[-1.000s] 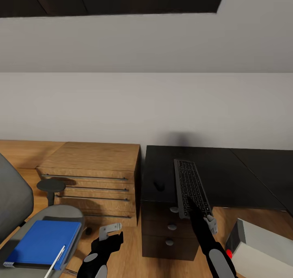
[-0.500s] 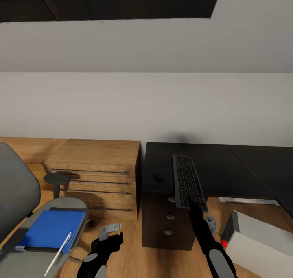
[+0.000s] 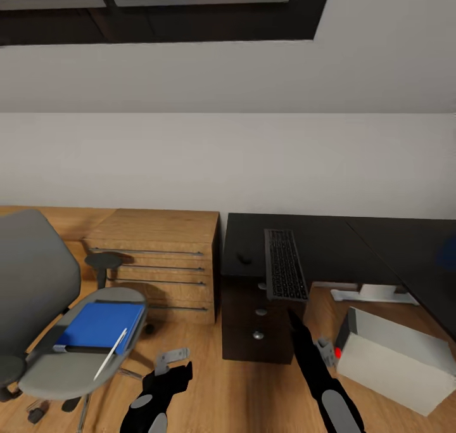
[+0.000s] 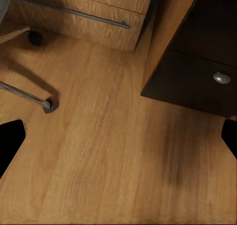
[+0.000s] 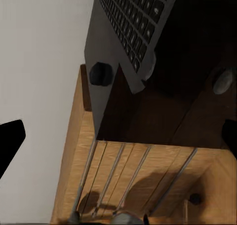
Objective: In the bedroom, organize the workspace by keeping the computer under the desk, ensuring the monitor is on the desk, placing the keyboard on the desk next to the monitor, placing the mouse on the desk next to the keyboard, moving the folder from the swivel chair onto the desk next to the mouse, stacking the notebook on top of the folder with the pen on top of the notebook, and positioning the swivel chair next to the desk.
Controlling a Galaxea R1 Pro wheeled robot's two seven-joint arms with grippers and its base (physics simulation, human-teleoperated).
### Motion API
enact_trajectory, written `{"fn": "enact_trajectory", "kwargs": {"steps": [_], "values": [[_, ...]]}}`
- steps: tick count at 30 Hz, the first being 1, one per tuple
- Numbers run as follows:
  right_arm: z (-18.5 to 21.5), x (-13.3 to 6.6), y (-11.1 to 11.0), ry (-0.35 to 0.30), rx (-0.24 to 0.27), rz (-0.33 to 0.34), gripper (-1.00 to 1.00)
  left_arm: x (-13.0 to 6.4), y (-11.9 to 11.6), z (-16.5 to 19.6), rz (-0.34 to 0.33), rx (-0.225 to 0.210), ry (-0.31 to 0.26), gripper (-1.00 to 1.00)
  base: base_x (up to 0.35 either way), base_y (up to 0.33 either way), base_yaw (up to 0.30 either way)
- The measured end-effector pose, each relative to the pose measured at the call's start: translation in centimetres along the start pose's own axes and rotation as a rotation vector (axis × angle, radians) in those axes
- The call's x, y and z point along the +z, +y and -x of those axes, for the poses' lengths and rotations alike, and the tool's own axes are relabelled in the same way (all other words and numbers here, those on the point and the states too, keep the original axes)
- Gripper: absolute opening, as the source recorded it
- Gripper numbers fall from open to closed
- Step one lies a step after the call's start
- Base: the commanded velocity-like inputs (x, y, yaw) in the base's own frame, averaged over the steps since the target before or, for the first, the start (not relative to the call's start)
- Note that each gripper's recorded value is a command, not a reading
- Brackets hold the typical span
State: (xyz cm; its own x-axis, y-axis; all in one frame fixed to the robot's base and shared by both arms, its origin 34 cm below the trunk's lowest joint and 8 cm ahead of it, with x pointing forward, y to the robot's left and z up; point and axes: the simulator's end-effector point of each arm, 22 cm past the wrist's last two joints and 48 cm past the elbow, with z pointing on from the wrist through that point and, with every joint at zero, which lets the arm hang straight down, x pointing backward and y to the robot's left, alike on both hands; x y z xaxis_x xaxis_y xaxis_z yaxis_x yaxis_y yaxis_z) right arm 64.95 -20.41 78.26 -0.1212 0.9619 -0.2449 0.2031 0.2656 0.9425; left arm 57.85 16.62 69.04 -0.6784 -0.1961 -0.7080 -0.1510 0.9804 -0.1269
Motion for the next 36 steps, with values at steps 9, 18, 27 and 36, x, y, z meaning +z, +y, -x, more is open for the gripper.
{"fn": "enact_trajectory", "kwargs": {"steps": [9, 18, 27, 36], "values": [[0.0, 0.0, -0.3, 0.007, -0.017, -0.004, 1.00, 0.0, 0.0, -0.1, -0.001, 0.000, 0.003, 1.00, -0.323, -0.030, 0.000], [-0.2, -2.2, -11.9, 0.094, -0.217, -0.231, 1.00, 1.5, 3.2, -8.2, 0.078, 0.055, 0.173, 1.00, -0.054, -0.012, 0.000], [0.3, -8.5, -22.4, 0.133, -0.710, -0.425, 1.00, 1.1, 5.5, -11.0, 0.136, 0.058, 0.211, 1.00, -0.001, 0.000, 0.000], [1.8, -13.2, -25.8, 0.108, -0.817, -0.525, 1.00, -0.4, 8.8, -16.6, 0.209, 0.088, 0.320, 1.00, 0.000, 0.000, 0.000]]}}
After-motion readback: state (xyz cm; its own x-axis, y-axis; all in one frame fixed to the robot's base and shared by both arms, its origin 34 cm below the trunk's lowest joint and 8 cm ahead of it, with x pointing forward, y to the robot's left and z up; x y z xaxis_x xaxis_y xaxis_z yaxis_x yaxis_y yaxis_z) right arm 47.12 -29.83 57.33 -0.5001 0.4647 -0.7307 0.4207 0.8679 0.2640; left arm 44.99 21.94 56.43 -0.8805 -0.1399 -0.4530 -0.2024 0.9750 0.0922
